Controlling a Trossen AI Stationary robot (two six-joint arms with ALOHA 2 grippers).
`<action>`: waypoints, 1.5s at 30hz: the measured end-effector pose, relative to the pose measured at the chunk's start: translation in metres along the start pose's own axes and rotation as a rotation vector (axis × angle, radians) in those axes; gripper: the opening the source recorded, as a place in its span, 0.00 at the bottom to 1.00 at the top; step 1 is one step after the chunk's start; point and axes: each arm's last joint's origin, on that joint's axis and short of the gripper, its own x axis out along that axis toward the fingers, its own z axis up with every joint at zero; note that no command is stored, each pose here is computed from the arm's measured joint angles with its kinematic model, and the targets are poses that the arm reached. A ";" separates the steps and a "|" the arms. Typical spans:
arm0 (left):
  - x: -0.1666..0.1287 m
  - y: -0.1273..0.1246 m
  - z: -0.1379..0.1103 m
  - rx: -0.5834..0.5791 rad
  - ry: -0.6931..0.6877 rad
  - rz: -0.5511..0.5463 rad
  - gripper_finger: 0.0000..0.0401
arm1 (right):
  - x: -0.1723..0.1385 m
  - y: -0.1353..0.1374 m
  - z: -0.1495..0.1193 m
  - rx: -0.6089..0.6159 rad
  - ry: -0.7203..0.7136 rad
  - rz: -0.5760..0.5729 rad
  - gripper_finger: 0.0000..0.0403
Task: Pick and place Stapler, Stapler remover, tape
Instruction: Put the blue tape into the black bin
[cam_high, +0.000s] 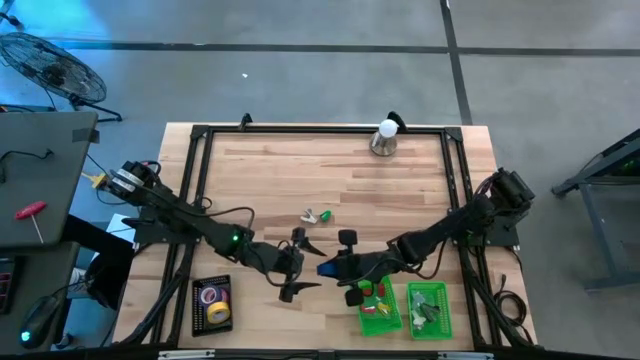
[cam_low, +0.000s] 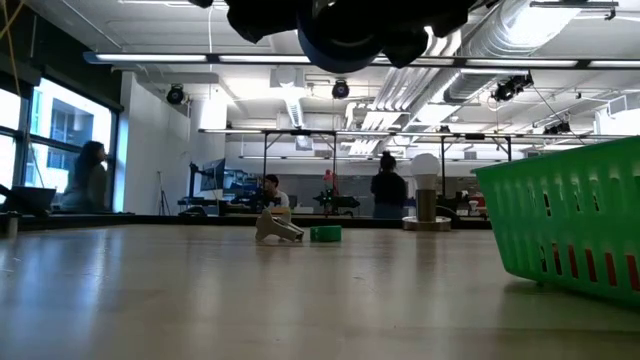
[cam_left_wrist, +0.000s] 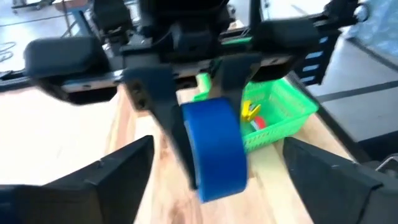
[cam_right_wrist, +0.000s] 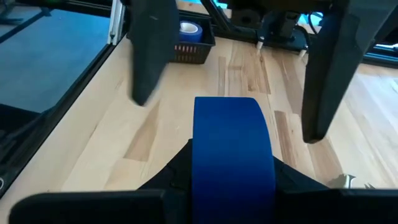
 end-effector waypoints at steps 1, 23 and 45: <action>0.000 0.000 -0.001 0.003 0.008 0.016 0.84 | 0.000 0.000 0.000 0.000 0.001 0.004 0.20; 0.000 0.002 -0.004 0.036 0.035 0.039 0.22 | 0.000 0.000 -0.001 -0.005 0.008 -0.005 0.20; 0.000 0.002 -0.006 0.063 0.056 0.078 0.22 | 0.000 0.000 -0.002 0.046 0.014 -0.018 0.57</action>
